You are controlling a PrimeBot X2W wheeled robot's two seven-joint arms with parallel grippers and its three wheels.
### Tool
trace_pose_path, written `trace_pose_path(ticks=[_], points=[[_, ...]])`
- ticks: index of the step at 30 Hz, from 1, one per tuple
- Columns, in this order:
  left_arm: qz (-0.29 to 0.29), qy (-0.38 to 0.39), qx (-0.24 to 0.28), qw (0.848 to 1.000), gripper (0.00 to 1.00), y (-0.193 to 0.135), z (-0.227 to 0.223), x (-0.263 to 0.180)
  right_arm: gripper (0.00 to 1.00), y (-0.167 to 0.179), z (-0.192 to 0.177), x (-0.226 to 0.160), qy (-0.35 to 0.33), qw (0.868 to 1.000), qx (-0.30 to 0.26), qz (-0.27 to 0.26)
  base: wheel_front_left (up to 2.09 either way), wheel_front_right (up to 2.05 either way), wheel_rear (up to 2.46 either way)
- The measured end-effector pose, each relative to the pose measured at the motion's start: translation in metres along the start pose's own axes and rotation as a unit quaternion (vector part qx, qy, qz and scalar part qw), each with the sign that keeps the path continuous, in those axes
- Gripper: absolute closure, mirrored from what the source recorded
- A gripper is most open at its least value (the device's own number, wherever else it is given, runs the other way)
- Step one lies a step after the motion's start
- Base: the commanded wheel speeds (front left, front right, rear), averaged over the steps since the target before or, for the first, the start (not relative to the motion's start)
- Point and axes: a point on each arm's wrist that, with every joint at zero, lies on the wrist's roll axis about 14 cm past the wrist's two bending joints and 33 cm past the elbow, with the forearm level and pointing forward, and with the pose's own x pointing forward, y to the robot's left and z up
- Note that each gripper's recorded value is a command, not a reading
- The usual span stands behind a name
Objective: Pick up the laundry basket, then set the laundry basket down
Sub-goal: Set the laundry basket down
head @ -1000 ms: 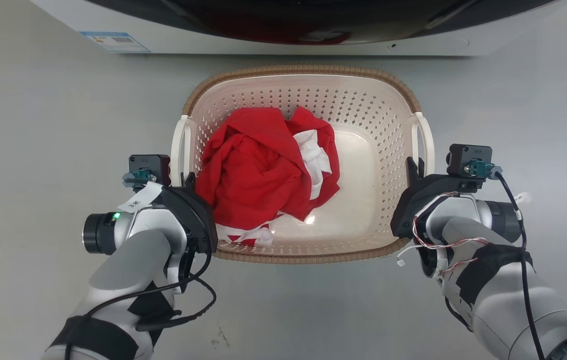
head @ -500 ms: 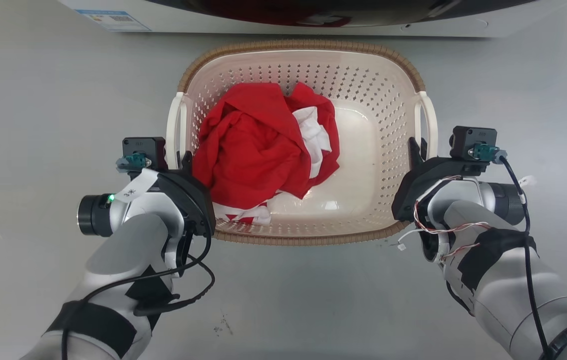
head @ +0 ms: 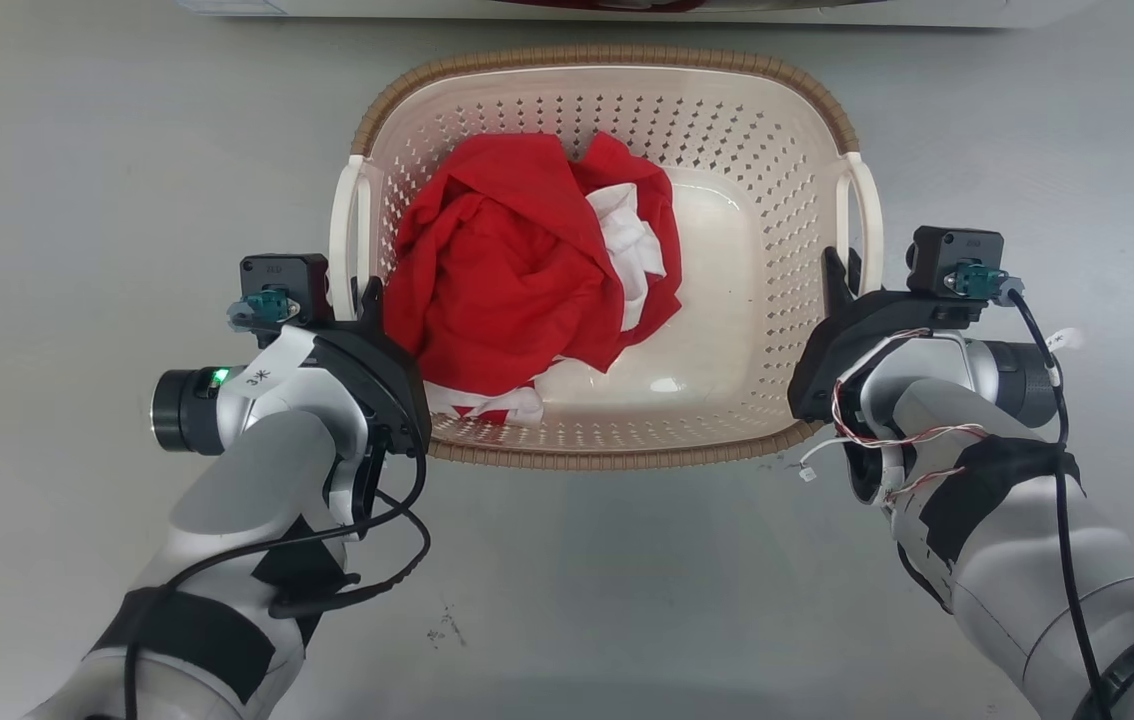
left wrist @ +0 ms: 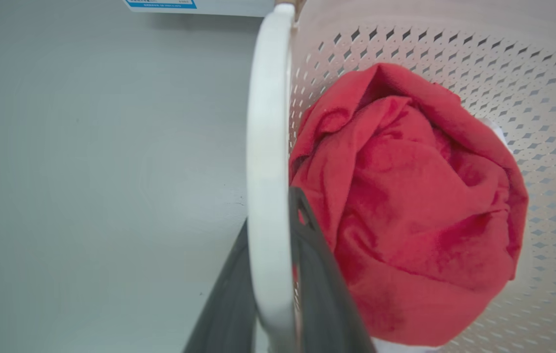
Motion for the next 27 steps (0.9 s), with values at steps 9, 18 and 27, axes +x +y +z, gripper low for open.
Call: trace_pose_path(ticks=[9, 18, 27], points=[[-0.001, -0.006, 0.002, 1.000, 1.00, 0.000, 0.004, 0.005, 1.00, -0.001, -0.003, 0.004, 0.000, 1.000, -0.001, 0.000, 0.00, 0.00, 0.00], [-0.001, -0.015, 0.009, 1.000, 0.91, 0.001, 0.007, 0.010, 0.04, -0.001, -0.001, 0.009, -0.002, 1.000, -0.004, 0.002, 0.00, 0.00, 0.00], [-0.001, -0.019, 0.009, 1.000, 0.00, -0.001, 0.007, 0.012, 0.00, 0.001, 0.000, 0.011, -0.004, 1.000, -0.003, 0.004, 0.00, 0.00, 0.00]])
